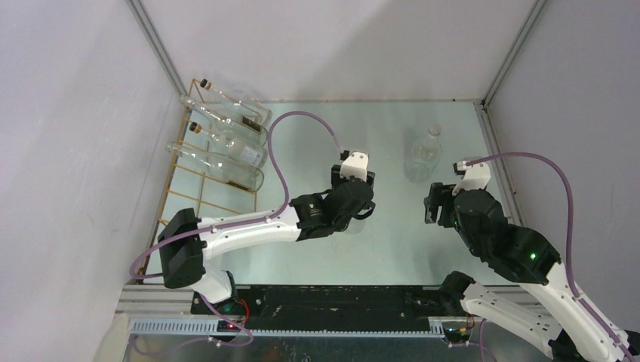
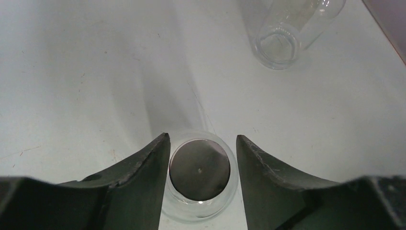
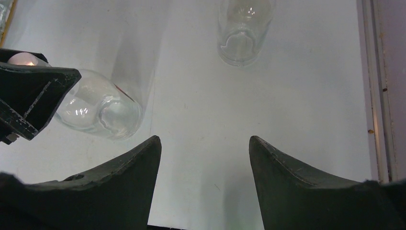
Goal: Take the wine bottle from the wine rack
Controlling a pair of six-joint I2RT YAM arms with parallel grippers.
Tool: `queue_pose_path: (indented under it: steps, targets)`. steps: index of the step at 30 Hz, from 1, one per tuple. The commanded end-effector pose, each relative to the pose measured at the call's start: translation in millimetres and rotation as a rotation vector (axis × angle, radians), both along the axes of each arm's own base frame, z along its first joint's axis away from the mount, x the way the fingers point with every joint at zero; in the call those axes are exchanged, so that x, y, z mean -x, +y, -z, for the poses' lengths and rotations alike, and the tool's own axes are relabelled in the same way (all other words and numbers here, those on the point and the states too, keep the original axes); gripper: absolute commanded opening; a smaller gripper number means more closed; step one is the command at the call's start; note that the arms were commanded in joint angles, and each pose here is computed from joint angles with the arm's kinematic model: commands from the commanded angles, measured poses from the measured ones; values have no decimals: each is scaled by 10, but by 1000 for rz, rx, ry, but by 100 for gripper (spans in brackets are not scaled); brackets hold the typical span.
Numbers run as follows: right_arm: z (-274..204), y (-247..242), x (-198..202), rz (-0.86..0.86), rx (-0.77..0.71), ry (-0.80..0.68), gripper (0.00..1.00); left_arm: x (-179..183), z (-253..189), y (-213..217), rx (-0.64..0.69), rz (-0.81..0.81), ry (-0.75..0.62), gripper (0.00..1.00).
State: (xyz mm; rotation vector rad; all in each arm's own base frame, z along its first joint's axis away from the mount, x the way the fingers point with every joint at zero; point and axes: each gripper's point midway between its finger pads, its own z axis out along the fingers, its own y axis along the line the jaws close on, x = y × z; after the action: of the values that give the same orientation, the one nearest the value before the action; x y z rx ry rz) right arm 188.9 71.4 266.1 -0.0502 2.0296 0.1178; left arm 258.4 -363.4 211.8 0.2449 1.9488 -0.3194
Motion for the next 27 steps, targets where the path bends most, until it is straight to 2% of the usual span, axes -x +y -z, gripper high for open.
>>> queue_pose_path:
  steps: [1,7,11,15,19,21,27]
  targets:
    - [-45,33,-27,-7,-19,-21,71,-35,-396,-25,122,-40,-52,61]
    - [-58,36,-33,-11,-16,-26,71,-44,-634,76,129,-62,-80,67]
    - [-97,106,-40,-43,-37,-37,72,-33,-1005,215,151,-58,-139,69]
    - [-222,326,-49,-159,-84,-81,75,23,-1454,529,178,-70,-220,71]
    - [-318,626,-114,-276,-110,-112,77,59,-1669,999,179,-141,-265,74]
    - [-336,795,-155,-325,-120,-114,78,53,-1653,1270,195,-187,-254,75]
    - [-370,1360,-308,-433,-155,-117,80,71,-1190,2121,237,-321,-152,77]
